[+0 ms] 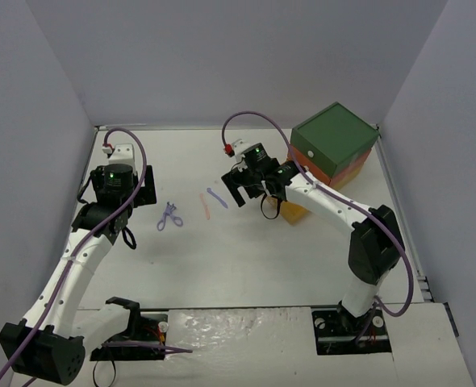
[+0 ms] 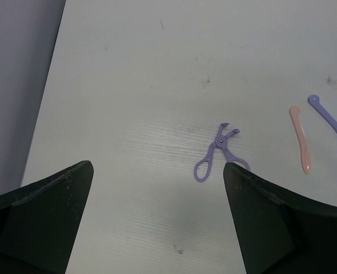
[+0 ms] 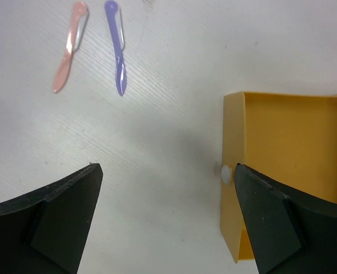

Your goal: Organize the makeup

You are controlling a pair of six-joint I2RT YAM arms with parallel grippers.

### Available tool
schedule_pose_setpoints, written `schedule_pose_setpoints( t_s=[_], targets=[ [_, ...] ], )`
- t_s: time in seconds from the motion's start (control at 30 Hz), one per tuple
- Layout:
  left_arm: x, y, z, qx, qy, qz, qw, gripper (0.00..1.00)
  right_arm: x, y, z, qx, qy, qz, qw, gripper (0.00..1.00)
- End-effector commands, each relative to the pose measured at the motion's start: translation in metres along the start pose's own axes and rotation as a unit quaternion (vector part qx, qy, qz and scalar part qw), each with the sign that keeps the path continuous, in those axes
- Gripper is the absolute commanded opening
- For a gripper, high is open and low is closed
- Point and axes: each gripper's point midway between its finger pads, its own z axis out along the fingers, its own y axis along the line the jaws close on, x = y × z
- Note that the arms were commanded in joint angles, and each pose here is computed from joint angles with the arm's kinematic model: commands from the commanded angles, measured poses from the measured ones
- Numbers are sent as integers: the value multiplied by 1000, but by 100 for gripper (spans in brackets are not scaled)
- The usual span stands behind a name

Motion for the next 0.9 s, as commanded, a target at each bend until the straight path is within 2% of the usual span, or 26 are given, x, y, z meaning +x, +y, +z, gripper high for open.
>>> schedule_pose_setpoints(
  t_s=[0.0,0.17,0.4,0.63,0.87],
  targets=[
    [-19,2,0,-6,-29,-8,1000,97,-35,12,3,-35,-37,-10,999,92],
    [-19,4,-1,-9,-30,-7,999,97,-50,29,38,-76,-42,-28,996,72],
    [-19,3,-1,-7,-30,-7,999,97,-61,44,82,-101,-44,-47,993,57],
    [-19,3,0,-7,-30,-7,999,97,-63,52,118,-110,-46,-57,991,45],
    [-19,3,1,-7,-29,-6,1000,97,-53,65,146,-124,-36,-62,990,42]
  ],
)
